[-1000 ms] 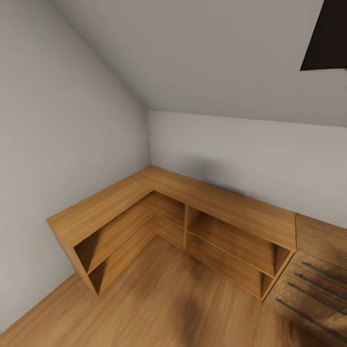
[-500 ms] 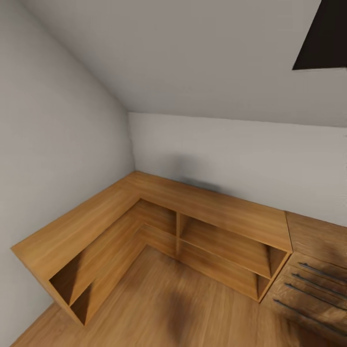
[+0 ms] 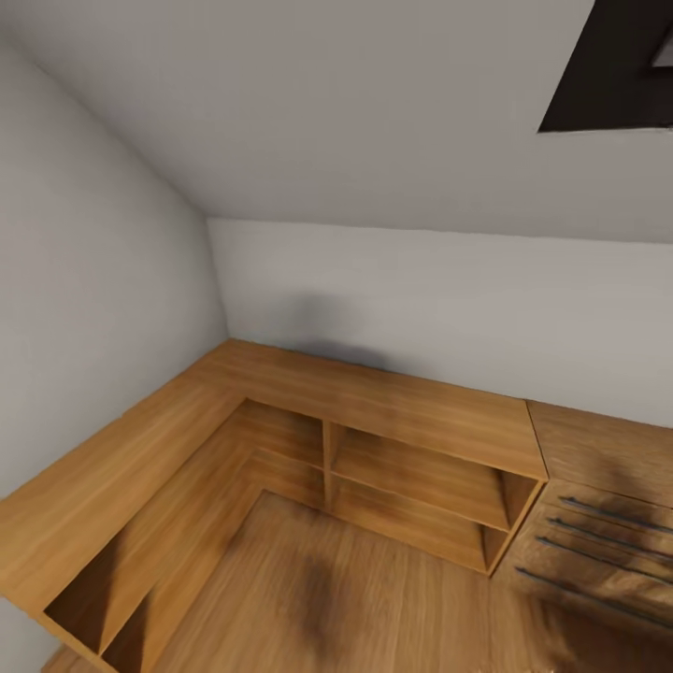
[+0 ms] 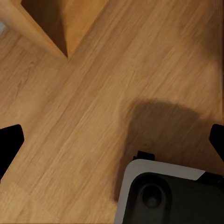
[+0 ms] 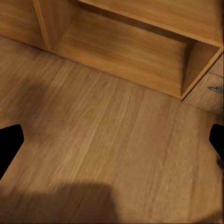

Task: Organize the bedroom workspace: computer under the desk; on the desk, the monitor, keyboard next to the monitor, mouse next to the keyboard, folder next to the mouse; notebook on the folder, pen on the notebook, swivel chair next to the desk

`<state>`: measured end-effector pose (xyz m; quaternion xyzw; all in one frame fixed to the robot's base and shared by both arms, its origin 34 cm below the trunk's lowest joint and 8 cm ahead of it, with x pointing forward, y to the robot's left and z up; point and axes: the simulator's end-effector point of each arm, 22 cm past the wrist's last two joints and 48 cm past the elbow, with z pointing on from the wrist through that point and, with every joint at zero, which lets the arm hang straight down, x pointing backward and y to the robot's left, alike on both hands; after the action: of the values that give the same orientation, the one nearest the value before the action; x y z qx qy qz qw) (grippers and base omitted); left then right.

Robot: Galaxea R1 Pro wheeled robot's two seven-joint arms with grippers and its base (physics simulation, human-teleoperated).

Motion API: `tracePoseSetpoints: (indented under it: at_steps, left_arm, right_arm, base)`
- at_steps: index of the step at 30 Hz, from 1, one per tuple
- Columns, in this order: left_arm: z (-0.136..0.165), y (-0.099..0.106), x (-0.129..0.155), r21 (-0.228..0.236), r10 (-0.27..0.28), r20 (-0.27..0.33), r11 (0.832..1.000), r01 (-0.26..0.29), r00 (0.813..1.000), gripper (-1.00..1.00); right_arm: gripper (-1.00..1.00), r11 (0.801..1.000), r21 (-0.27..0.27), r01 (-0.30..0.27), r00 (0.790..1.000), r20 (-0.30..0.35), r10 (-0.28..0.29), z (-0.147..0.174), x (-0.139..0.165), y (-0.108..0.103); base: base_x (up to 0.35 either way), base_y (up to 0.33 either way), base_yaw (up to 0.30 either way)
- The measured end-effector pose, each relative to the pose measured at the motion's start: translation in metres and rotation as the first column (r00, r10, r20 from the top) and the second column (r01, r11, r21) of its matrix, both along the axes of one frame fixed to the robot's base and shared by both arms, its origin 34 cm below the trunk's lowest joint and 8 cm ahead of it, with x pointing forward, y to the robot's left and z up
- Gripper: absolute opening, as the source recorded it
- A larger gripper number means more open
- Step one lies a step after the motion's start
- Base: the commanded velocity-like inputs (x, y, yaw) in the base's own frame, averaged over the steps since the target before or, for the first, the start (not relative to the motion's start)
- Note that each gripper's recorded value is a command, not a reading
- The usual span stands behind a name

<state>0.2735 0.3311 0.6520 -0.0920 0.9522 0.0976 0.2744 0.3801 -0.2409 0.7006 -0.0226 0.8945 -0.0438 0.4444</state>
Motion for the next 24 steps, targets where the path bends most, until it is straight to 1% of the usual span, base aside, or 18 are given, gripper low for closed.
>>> tracePoseSetpoints:
  at_steps: [12,17,24]
  left_arm:
    - [0.0,0.0,0.0,0.0,0.001,0.0,1.0,-0.001,1.0,1.0]
    - [0.002,0.01,0.002,0.014,0.006,0.012,1.0,-0.006,1.0,1.0]
    - [0.003,0.012,0.002,0.018,0.005,0.012,1.0,-0.005,1.0,1.0]
  right_arm:
    - [1.0,1.0,-0.002,0.007,1.0,-0.006,-0.007,-0.001,-0.001,-0.002]
    - [1.0,1.0,-0.003,0.012,1.0,-0.005,-0.012,-0.001,-0.001,-0.005]
    - [1.0,1.0,-0.005,0.015,1.0,-0.005,-0.015,-0.001,-0.001,-0.007]
  base:
    - [0.006,0.006,-0.284]
    - [0.0,0.0,-0.293]
    - [0.0,0.0,-0.294]
